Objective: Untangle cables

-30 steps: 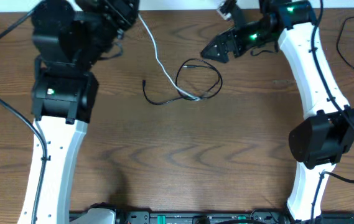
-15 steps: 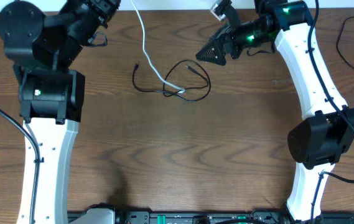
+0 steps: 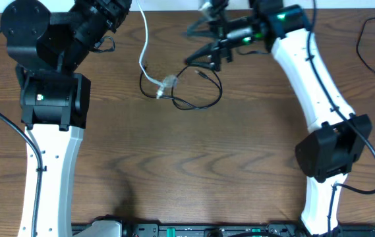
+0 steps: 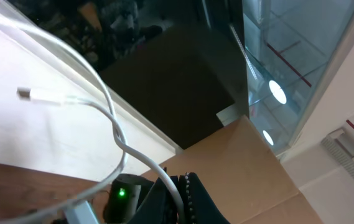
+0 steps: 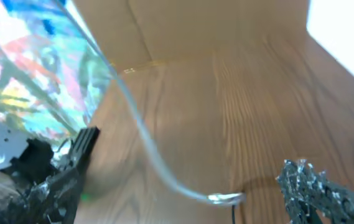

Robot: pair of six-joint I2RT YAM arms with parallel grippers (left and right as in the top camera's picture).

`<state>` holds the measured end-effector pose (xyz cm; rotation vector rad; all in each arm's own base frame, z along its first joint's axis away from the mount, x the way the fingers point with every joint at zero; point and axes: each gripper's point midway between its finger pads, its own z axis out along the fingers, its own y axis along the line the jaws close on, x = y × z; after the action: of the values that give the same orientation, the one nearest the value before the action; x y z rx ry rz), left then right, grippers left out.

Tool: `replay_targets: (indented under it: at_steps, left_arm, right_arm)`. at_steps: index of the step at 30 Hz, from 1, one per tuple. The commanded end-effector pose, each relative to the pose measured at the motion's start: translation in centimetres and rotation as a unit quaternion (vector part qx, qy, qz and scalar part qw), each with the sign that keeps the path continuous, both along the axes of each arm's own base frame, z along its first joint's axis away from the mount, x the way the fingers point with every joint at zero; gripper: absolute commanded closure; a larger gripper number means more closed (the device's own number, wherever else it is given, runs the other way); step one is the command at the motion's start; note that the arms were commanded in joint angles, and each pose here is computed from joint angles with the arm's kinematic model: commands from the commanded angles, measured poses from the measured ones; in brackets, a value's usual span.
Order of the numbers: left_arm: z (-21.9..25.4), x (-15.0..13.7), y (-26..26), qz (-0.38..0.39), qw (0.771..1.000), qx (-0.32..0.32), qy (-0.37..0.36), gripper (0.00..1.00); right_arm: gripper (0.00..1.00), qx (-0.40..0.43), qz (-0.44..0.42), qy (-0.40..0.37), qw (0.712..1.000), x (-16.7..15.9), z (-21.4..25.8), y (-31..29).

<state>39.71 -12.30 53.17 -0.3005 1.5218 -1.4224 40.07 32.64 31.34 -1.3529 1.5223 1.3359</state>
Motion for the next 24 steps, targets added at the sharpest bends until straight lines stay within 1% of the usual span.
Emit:
replay_targets:
  at_steps: [1, 8, 11, 14, 16, 21, 24]
  left_arm:
    - [0.9, -0.7, -0.1, -0.008, 1.0, 0.002, -0.009, 0.93]
    - [-1.1, -0.3, -0.1, -0.005, 0.999, 0.005, 0.038, 0.93]
    - [-1.9, -0.1, 0.0, -0.003, 0.998, 0.006, 0.058, 0.92]
    - [-2.1, -0.1, 0.0, -0.003, 0.998, 0.006, 0.061, 0.93]
    - [-2.0, -0.1, 0.0, -0.003, 0.998, 0.006, 0.061, 0.93]
    - [-2.1, 0.0, 0.1, 0.001, 0.998, 0.006, 0.064, 0.92]
    - [-2.5, 0.2, 0.4, 0.01, 0.997, 0.005, 0.072, 0.93]
  right_arm:
    - [0.04, 0.034, 0.046, 0.008, 0.998, -2.0, 1.5, 2.8]
    - [0.05, 0.067, 0.045, 0.015, 0.997, -1.7, 4.7, 5.1]
    - [0.09, 0.076, 0.039, 0.024, 0.996, -1.4, 5.6, 5.2]
    - [0.14, 0.078, 0.037, 0.033, 0.996, -1.3, 6.0, 5.4]
    - [0.17, 0.077, 0.039, 0.034, 0.996, -1.6, 5.9, 5.7]
    - [0.22, 0.071, 0.037, 0.05, 0.995, -2.2, 5.9, 6.8]
    - [0.28, 0.069, 0.036, 0.055, 0.995, -2.5, 5.8, 7.4]
